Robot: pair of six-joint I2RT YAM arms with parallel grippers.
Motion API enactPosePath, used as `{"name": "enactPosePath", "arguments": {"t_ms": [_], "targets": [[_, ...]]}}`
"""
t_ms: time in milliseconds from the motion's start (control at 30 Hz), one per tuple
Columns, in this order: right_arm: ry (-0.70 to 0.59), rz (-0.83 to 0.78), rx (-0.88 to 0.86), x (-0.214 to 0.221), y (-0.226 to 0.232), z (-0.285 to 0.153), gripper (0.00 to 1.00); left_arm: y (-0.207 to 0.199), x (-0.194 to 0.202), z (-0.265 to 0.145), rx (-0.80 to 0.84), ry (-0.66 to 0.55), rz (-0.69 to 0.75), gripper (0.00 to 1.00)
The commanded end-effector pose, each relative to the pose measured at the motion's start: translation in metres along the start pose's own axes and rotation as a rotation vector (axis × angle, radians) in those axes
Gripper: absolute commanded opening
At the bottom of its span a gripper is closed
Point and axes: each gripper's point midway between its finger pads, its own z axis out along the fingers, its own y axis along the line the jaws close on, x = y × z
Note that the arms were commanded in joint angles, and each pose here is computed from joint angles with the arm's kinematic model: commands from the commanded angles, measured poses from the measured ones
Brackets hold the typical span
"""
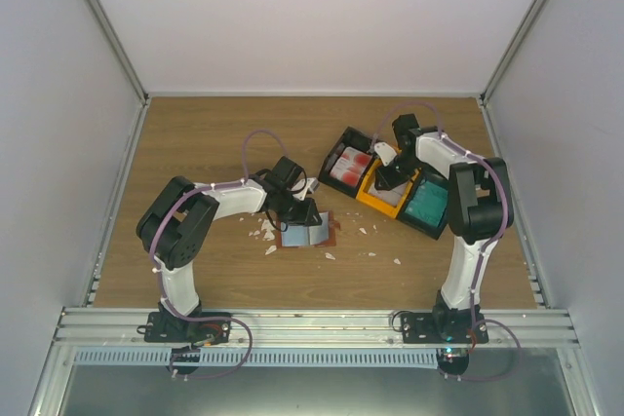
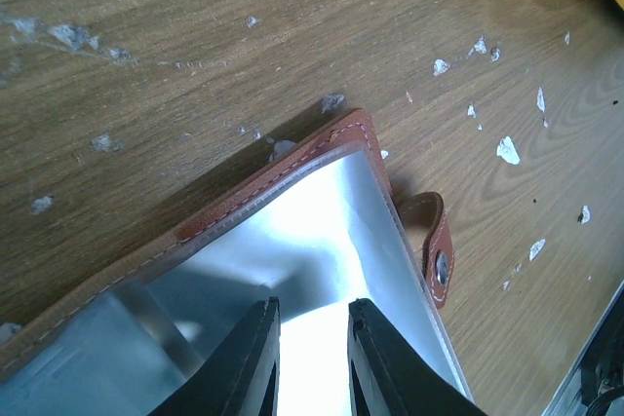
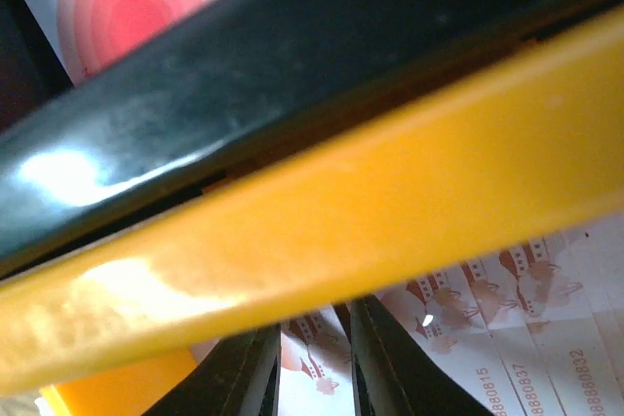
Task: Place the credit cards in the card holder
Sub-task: Pick up the credit card from the storage box.
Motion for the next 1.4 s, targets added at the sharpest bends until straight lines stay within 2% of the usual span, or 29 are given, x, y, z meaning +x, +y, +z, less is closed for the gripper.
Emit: {"name": "enactPosePath", "arguments": {"t_ms": [0,300,567,1100,1367], "targets": [[-0.027,-0.009,-0.096,-0.003,0.026,-0.014,0.20,0.003,-0.009,-0.001,-0.015,-0.020,0.009,0.24],[-0.052,-0.002,-0.135,0.002,0.043,-0.023,0.17,0.005,-0.012,0.001,-0.016,-0.023,-0.001,0.24],[-0.031,-0.015,-0.149,0.011,0.069,-0.022,0.22,0.005,-0.011,0.001,-0.012,-0.023,-0.013,0.24],[0.003,-0.015,-0.135,0.024,0.078,-0.019,0.35,0.006,-0.008,0.001,-0.007,-0.018,-0.010,0.24],[0.002,-0.035,-0.128,0.028,0.086,-0.020,0.35,0.007,-0.006,0.002,-0.007,-0.013,-0.013,0.24]]}}
